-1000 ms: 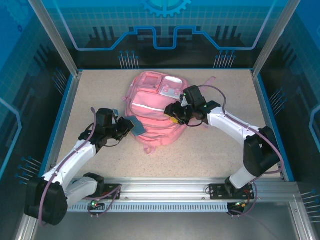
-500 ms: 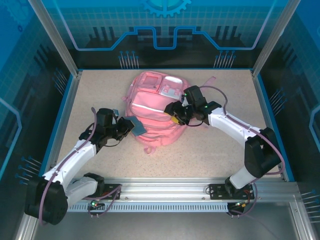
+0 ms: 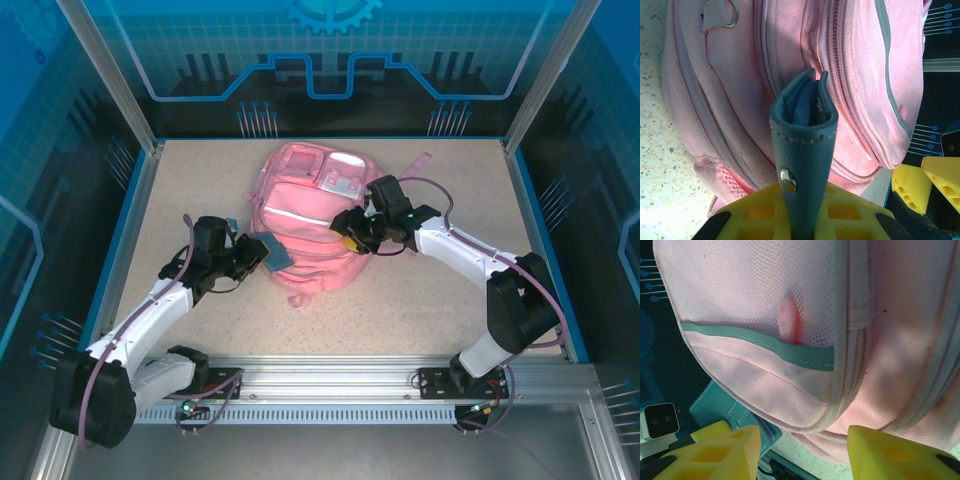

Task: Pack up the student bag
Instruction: Open the student bag at the top-center of the table.

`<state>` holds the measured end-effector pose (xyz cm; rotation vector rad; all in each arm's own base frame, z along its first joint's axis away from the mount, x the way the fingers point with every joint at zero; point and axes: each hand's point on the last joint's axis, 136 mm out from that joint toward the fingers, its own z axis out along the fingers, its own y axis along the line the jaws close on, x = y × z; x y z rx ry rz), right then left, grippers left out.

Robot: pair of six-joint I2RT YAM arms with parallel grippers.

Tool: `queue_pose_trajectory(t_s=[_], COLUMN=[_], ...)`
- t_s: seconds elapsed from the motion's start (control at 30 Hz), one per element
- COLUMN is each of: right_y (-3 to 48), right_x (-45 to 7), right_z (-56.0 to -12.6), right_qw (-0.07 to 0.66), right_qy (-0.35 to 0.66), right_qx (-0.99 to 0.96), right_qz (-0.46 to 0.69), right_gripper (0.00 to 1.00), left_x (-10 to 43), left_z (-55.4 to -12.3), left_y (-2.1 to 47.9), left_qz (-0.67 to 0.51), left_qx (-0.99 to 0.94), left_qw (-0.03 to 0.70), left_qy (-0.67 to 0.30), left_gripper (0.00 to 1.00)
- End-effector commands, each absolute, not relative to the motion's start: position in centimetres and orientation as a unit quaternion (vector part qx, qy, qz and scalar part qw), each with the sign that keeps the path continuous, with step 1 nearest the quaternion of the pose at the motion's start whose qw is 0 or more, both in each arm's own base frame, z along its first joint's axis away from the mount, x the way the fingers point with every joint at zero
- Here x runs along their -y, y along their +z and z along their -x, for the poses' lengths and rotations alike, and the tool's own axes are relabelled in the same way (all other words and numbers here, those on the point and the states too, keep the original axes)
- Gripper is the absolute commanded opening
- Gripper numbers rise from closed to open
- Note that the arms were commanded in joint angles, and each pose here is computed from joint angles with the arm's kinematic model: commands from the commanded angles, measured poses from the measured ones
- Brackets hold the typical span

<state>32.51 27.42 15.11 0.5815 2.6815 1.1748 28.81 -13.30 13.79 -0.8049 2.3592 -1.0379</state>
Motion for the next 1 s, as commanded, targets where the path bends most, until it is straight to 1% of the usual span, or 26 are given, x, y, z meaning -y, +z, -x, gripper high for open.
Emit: queue_pose_trajectory(t_s=[0.0,0.1,0.3,0.47,0.5,0.67,0.8,0.87,0.97], right_y=[16.3,16.1,14.9,14.8,14.9,17.1,19.1,19.8,19.9], right_x=[-28.6,-28.7,-28.0,-28.2,-28.4,-29.3,-29.8,-29.9,-29.8], right_z=[-33.1,-33.2,-33.1,-33.6,-33.7,-34.5,-34.6,-34.7,-34.8], right_qw=[0.079,0.073,0.070,0.070,0.071,0.094,0.105,0.108,0.105], right_qy=[0.417,0.417,0.390,0.394,0.399,0.438,0.474,0.487,0.495], right_qx=[-0.887,-0.887,-0.896,-0.894,-0.892,-0.876,-0.857,-0.849,-0.843], right_qz=[-0.180,-0.182,-0.201,-0.203,-0.200,-0.178,-0.172,-0.173,-0.183], right_gripper=[0.47,0.46,0.55,0.54,0.53,0.41,0.36,0.28,0.23], left_x=[13.3,13.2,13.3,13.3,13.3,13.2,13.2,13.2,13.2], left_z=[-28.7,-28.7,-28.7,-28.6,-28.6,-28.5,-28.4,-28.4,-28.5], left_y=[13.2,13.2,13.3,13.2,13.1,13.0,12.7,12.8,13.0], left_qz=[0.295,0.295,0.295,0.295,0.295,0.296,0.297,0.297,0.295], left_qx=[-0.852,-0.852,-0.852,-0.852,-0.852,-0.853,-0.853,-0.853,-0.852], left_qw=[0.213,0.213,0.213,0.212,0.212,0.210,0.209,0.209,0.212], left_qy=[-0.376,-0.376,-0.377,-0.377,-0.377,-0.375,-0.374,-0.375,-0.377], left_gripper=[0.10,0.10,0.10,0.10,0.10,0.10,0.09,0.09,0.09])
